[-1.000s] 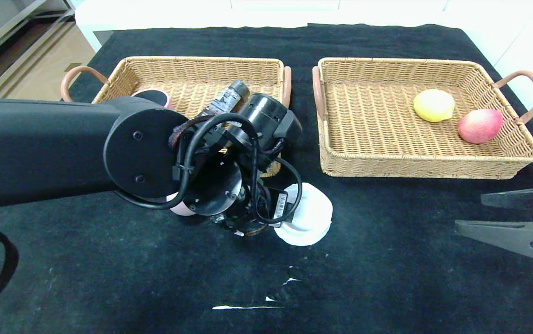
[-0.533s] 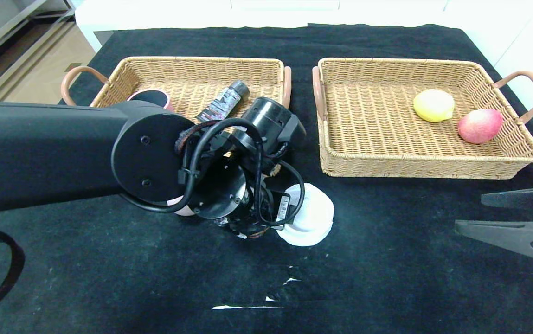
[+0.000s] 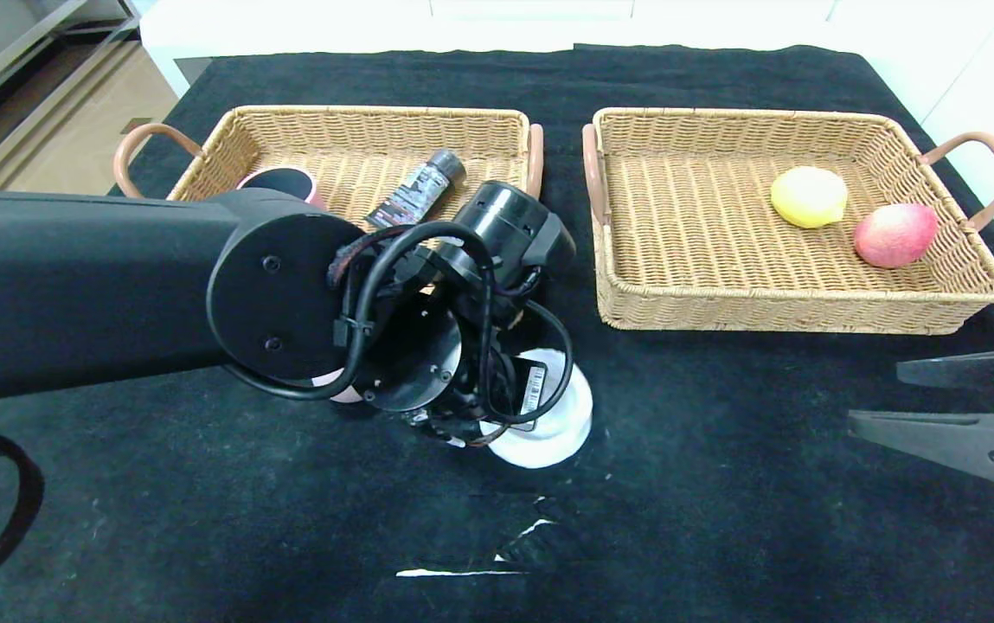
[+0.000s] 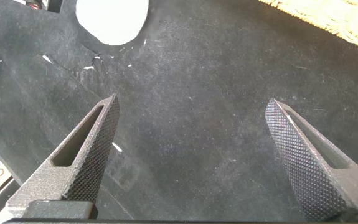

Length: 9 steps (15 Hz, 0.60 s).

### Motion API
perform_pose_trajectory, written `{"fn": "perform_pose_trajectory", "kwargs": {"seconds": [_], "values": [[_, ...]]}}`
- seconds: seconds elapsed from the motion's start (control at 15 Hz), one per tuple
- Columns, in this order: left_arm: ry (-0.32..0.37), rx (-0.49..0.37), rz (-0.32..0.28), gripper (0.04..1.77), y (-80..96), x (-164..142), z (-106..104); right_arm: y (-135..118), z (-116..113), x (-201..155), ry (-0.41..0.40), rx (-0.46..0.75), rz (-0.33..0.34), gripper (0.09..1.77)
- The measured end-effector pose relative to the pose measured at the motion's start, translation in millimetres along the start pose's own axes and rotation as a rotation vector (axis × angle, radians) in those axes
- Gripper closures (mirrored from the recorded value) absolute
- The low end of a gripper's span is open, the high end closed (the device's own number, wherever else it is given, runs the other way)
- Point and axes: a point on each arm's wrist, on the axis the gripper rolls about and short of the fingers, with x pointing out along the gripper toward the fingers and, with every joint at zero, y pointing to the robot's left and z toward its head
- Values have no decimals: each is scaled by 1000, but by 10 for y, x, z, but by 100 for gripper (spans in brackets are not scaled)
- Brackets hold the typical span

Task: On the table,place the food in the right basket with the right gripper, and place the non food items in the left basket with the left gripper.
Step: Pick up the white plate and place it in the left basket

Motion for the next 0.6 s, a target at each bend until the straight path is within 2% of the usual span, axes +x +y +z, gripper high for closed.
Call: {"fn": "perform_pose_trajectory", "kwargs": {"seconds": [0.6], "values": [[1, -5, -9, 169, -15, -16, -5, 0, -1, 0, 0, 0, 0, 15]]}}
